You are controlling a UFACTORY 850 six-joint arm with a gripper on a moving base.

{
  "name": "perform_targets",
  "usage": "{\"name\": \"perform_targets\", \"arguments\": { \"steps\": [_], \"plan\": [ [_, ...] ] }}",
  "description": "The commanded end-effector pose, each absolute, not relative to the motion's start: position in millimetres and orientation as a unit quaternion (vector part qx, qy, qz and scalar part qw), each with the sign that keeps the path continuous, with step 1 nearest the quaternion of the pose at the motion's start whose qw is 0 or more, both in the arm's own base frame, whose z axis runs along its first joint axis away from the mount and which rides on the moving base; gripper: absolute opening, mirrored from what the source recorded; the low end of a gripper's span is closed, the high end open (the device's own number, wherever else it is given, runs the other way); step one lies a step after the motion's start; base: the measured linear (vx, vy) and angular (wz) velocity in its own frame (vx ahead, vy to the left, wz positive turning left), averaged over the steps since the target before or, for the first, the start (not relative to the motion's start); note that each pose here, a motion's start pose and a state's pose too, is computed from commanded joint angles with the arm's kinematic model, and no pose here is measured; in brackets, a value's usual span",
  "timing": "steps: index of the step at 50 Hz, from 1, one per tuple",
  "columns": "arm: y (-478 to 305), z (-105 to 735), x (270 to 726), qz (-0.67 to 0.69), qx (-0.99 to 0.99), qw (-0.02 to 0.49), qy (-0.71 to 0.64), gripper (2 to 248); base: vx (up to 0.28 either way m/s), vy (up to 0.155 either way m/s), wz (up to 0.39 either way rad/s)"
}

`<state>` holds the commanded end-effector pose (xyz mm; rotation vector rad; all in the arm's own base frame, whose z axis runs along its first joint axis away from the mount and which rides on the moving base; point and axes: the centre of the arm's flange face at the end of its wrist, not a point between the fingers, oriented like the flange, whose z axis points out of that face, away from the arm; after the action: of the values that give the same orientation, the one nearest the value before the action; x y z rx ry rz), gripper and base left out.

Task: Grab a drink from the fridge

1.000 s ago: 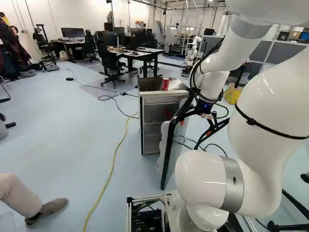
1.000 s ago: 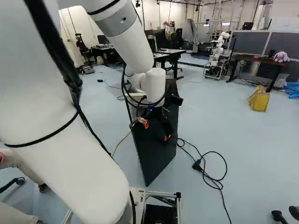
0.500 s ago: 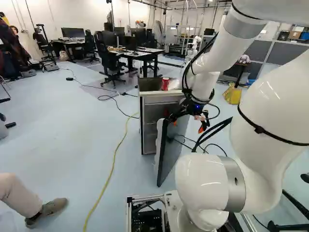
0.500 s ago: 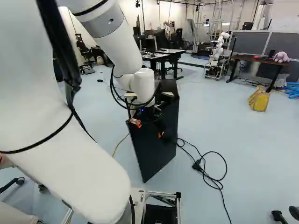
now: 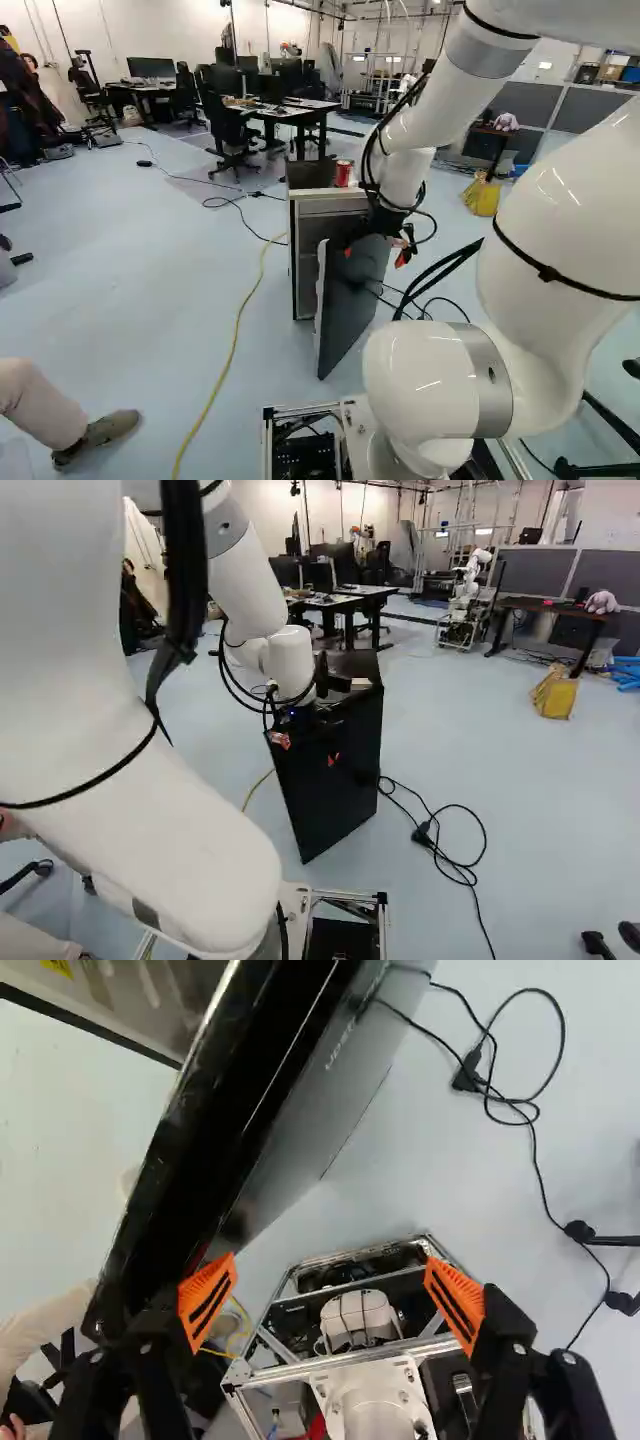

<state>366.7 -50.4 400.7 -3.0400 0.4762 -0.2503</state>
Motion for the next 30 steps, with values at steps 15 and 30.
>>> {"name": "perform_targets", "arguments": {
  "steps": [15, 30],
  "plan": [
    [-36, 402, 388, -0.096, -0.986, 0.028, 0.133, 247, 0.000, 0.000, 0.000],
    [-23, 403, 409, -0.109, -0.987, 0.029, 0.114, 247, 0.000, 0.000, 0.000]
  ]
}}
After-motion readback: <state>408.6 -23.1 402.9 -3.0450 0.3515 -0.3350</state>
